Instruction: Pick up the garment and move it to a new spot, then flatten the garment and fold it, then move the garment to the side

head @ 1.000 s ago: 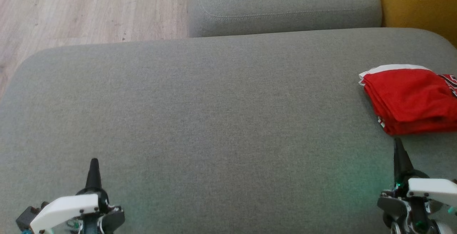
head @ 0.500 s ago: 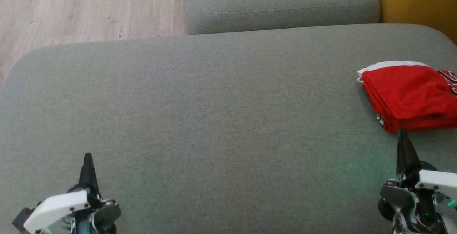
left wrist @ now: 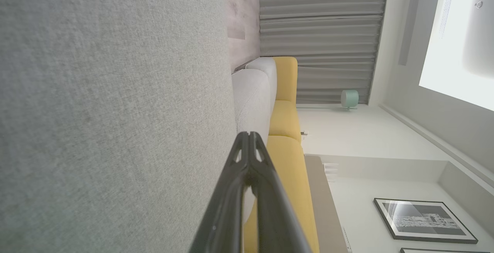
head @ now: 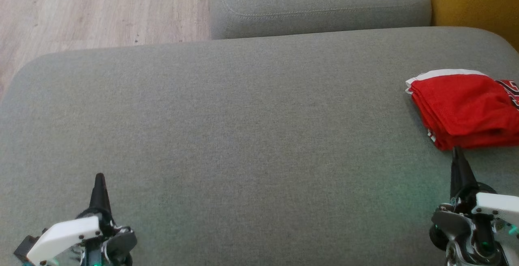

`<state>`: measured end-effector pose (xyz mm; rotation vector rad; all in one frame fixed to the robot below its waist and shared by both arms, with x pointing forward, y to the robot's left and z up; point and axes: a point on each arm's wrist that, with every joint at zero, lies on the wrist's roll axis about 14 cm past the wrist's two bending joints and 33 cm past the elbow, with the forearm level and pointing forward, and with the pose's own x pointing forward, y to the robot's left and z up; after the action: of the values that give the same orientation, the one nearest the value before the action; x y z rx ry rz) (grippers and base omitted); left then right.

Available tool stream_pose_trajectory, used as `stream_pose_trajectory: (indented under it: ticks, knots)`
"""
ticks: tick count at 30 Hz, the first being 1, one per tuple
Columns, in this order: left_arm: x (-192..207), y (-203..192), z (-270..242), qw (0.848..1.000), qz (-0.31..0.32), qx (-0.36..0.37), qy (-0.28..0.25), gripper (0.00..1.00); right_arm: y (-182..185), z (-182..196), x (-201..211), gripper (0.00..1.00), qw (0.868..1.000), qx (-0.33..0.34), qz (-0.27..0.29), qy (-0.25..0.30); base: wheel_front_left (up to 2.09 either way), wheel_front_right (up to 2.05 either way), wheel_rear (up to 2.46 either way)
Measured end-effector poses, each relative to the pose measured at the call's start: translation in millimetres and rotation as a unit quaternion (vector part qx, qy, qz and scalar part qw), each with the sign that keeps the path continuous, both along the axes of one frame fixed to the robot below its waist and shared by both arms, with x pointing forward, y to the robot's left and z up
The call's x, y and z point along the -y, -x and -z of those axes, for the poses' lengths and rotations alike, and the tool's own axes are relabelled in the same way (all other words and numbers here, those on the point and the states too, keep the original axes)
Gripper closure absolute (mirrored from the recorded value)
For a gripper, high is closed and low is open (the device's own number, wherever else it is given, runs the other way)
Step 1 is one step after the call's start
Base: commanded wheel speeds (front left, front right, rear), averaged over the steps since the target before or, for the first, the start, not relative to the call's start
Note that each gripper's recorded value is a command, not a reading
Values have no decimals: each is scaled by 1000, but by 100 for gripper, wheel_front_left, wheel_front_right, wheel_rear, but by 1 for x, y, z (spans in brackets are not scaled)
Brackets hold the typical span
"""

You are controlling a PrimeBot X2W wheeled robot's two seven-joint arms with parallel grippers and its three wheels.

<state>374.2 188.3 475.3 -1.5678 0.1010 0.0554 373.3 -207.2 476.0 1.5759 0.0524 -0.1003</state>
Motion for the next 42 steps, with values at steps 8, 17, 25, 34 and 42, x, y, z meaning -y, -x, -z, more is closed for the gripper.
stream_pose_trajectory:
  ticks: [8, 17, 25, 34, 42]
  knots:
    - [0, 0, 0, 1000, 0, 0, 0, 100, 0, 0, 0, 100, 1000, 0, 0, 0, 0, 0, 0]
    - [0, 0, 0, 1000, 0, 0, 0, 100, 0, 0, 0, 100, 1000, 0, 0, 0, 0, 0, 0]
    - [0, 0, 0, 1000, 0, 0, 0, 100, 0, 0, 0, 100, 1000, 0, 0, 0, 0, 0, 0]
    - [0, 0, 0, 1000, -1, 0, 0, 100, 0, 0, 0, 100, 1000, 0, 0, 0, 0, 0, 0]
    - [0, 0, 0, 1000, -1, 0, 0, 100, 0, 0, 0, 100, 1000, 0, 0, 0, 0, 0, 0]
